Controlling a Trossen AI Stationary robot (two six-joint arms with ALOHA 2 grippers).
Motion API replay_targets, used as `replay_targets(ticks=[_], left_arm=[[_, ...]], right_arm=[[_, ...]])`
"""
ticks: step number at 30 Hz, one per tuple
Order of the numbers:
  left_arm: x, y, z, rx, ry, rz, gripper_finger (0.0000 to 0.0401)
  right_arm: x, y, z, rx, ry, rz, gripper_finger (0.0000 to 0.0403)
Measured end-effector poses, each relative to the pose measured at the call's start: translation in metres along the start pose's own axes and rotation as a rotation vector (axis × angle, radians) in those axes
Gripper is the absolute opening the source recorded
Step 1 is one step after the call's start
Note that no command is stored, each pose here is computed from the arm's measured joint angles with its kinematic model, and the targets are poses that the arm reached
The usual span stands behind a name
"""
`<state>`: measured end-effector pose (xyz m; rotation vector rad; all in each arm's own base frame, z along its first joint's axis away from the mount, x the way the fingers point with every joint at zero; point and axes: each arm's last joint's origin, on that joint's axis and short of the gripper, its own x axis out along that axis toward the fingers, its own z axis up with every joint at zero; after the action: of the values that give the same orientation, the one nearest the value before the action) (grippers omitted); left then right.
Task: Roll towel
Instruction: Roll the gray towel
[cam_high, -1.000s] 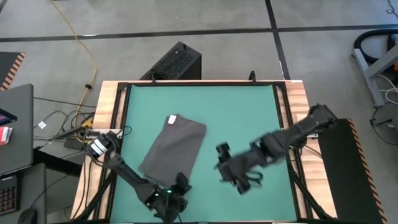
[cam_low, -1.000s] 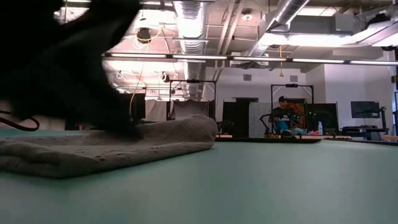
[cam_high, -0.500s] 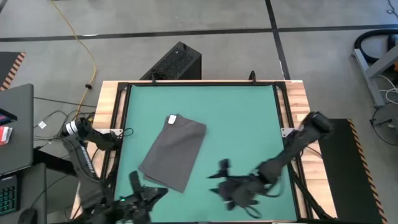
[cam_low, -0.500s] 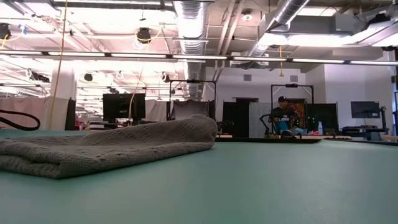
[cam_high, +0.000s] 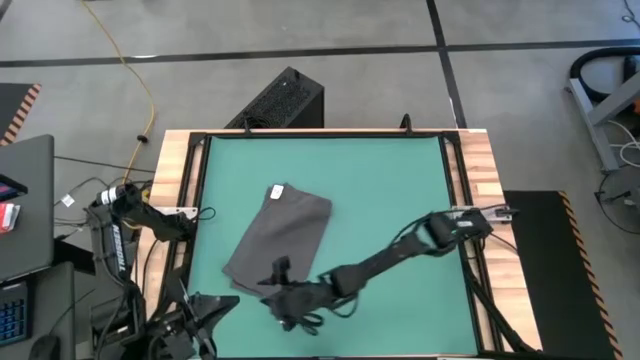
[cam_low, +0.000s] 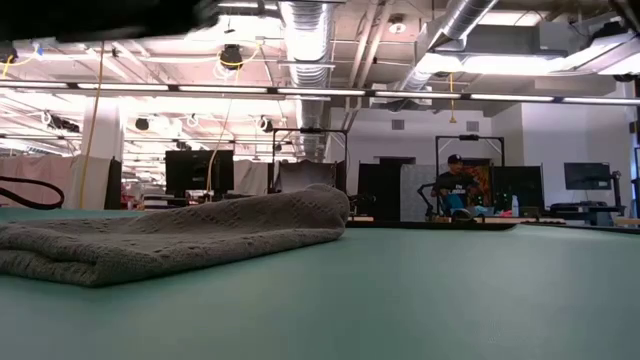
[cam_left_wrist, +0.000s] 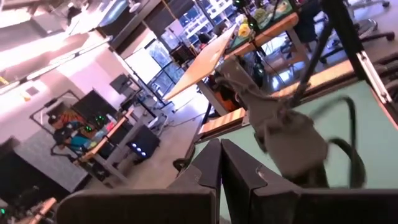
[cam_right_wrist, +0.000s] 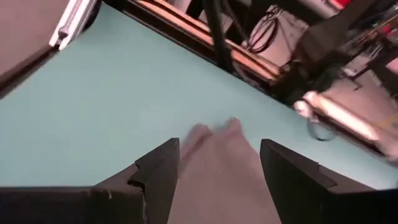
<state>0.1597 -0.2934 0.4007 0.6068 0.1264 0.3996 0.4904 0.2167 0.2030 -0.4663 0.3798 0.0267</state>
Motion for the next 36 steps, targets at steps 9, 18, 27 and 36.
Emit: replay_targets(ticks=[9, 18, 27, 36], left_arm=[[-0.009, -0.002, -0.002, -0.004, -0.016, -0.023, 0.0], [-0.012, -0.002, -0.005, -0.058, -0.02, -0.031, 0.0], [-0.012, -0.002, -0.005, -0.073, -0.02, -0.031, 0.0], [-0.012, -0.002, -0.006, -0.059, -0.02, -0.031, 0.0]], right_arm=[[0.051, 0.02, -0.013, 0.009, 0.161, 0.024, 0.0248], [0.055, 0.016, -0.025, 0.1, 0.267, 0.019, 0.0248], [0.056, 0.011, -0.028, 0.107, 0.297, 0.01, 0.0224], [0.058, 0.011, -0.033, 0.132, 0.312, 0.039, 0.0195]])
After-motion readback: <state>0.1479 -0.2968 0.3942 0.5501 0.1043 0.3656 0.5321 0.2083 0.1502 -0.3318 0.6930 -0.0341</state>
